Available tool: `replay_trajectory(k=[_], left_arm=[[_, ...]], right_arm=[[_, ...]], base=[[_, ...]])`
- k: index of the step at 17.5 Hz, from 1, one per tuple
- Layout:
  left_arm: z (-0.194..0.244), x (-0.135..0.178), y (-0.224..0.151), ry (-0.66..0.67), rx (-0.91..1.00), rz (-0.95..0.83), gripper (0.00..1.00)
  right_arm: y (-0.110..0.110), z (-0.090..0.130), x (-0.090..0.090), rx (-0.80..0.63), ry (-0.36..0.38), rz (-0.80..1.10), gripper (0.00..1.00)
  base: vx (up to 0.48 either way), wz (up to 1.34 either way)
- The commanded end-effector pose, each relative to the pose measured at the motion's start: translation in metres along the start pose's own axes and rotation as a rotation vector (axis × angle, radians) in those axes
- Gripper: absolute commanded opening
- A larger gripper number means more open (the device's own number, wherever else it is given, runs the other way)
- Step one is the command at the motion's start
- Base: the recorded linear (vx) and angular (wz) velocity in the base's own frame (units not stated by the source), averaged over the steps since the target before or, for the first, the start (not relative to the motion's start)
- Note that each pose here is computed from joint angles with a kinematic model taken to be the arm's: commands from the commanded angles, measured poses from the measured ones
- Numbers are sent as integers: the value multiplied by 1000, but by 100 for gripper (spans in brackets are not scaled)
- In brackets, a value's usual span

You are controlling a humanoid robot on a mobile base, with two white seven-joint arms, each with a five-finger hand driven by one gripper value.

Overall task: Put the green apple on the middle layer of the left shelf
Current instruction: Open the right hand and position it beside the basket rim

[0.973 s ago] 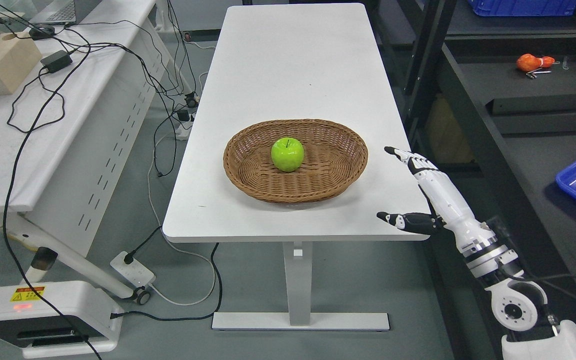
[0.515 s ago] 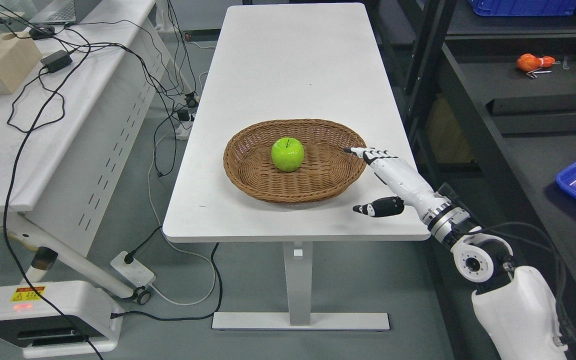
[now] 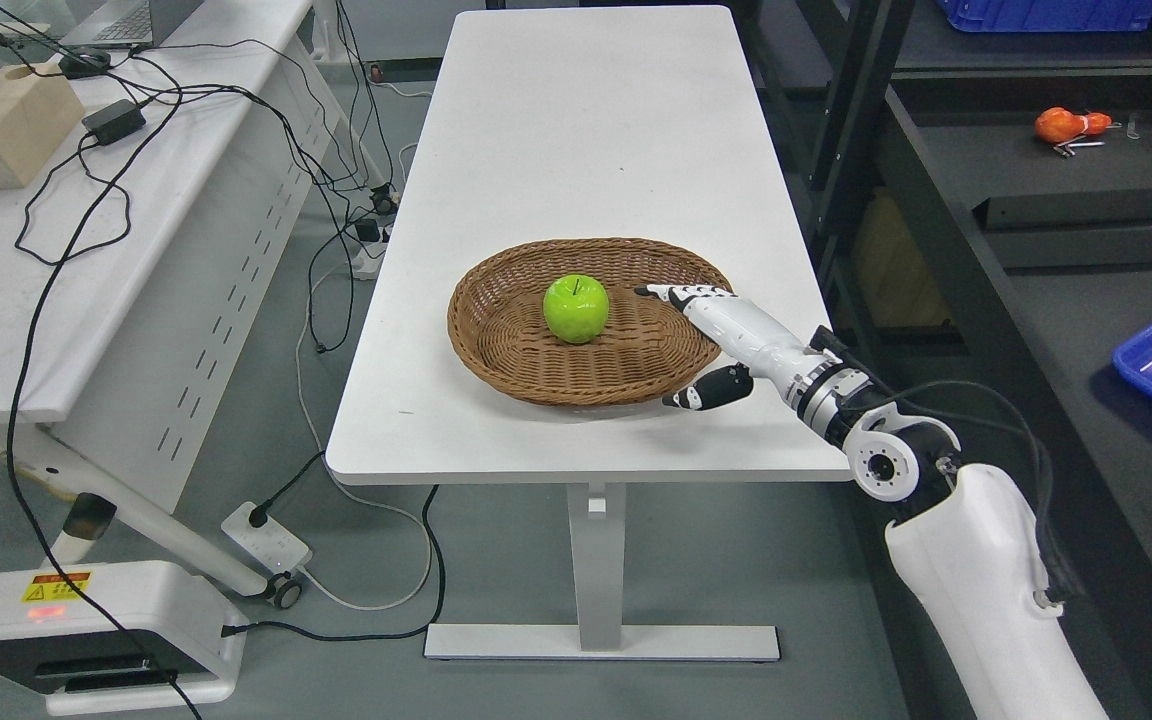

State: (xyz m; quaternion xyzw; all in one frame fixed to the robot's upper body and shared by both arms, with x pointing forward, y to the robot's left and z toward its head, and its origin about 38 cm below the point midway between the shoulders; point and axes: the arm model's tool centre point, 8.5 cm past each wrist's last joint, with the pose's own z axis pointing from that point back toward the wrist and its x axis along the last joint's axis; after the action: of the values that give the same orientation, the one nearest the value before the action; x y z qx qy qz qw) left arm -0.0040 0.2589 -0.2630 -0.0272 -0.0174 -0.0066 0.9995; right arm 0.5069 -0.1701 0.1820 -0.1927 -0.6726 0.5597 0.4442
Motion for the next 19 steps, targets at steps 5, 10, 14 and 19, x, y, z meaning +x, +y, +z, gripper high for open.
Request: replay_trajectory(k=[5,10,14,19], left_arm=[[2,0,11,-2,17,-2,100],[2,0,11,-2,18,-2,100],[2,0,11,-2,17,-2,100],[2,0,11,-3,16,-2,100]], right_arm=[[-11,-2,-25,-41,50,-99,98],[-21,7,-37,-72,71,-115,98],[-26,14,-44,-81,71,-152,98],[-34,14,-50,-91,105,-202,98]], base=[[0,0],[0,0],[0,0],[0,0]])
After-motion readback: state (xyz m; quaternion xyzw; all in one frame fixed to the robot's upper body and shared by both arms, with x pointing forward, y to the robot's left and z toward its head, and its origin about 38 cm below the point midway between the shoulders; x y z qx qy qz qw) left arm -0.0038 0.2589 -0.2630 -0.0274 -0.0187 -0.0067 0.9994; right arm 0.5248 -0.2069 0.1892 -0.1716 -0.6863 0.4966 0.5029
